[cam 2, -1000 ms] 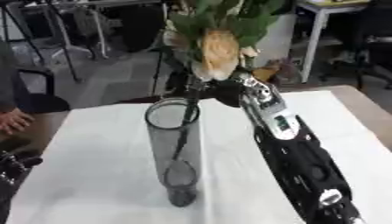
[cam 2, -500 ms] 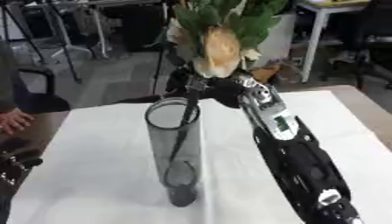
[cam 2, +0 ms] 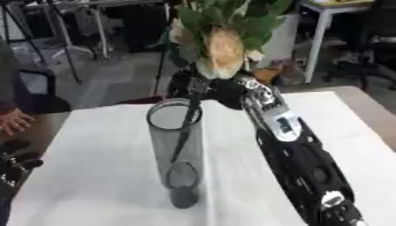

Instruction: Arrange flowers into the vase.

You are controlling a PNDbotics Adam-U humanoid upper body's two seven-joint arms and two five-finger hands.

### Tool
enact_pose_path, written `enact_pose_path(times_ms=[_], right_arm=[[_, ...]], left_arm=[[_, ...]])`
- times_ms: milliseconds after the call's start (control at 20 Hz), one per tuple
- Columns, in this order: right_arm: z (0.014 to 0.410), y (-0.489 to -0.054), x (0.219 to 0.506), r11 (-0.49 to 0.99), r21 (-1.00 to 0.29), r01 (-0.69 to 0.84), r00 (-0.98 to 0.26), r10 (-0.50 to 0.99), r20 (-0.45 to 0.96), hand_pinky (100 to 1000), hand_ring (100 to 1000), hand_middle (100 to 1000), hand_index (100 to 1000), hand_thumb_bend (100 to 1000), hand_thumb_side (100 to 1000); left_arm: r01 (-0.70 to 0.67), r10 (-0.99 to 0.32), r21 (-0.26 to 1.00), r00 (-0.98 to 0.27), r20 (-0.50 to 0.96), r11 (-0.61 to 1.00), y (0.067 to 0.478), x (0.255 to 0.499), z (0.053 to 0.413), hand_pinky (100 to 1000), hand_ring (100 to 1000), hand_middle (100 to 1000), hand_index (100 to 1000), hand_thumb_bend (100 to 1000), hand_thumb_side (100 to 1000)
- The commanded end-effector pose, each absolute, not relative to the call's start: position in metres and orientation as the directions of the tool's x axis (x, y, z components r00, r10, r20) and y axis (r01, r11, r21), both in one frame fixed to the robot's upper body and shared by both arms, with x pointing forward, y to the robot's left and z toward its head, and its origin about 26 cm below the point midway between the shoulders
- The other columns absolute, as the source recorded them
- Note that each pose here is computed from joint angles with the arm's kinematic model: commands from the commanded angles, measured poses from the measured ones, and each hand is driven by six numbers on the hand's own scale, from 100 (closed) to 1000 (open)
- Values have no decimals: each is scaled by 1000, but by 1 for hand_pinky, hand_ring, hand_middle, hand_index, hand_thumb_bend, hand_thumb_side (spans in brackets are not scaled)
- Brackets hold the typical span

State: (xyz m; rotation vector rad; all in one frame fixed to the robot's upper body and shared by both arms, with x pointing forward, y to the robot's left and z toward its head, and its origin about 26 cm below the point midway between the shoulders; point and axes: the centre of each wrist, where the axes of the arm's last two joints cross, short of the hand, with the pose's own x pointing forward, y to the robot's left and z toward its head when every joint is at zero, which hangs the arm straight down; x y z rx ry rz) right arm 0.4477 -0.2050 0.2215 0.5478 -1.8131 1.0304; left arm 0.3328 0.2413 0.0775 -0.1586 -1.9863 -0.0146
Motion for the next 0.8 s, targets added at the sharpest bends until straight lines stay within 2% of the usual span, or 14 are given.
enact_pose_path(times_ms=[50,300,400,450,800], right_arm=[[231,-211,448,550,-437,-712,-476,80,876,757,736,606,511,395,473],[228,-216,449,557,-436,-707,-470,91,878,757,736,606,512,399,474],[226,-217,449,557,-436,-707,-468,94,879,758,738,609,517,417,478],[225,-218,449,557,-437,-707,-468,95,879,762,741,614,527,459,482],[223,-221,448,534,-454,-714,-484,93,870,774,754,629,569,445,455]], left_arm=[[114,102,-59,-422,901,992,244,334,85,700,686,720,790,988,882],[114,102,-59,-422,901,992,244,334,85,700,685,720,791,987,882],[113,102,-60,-422,901,992,244,334,85,700,685,720,791,987,882],[113,103,-60,-421,901,992,244,334,85,700,685,720,791,987,882],[113,102,-60,-422,901,992,244,335,85,700,685,720,791,987,882]])
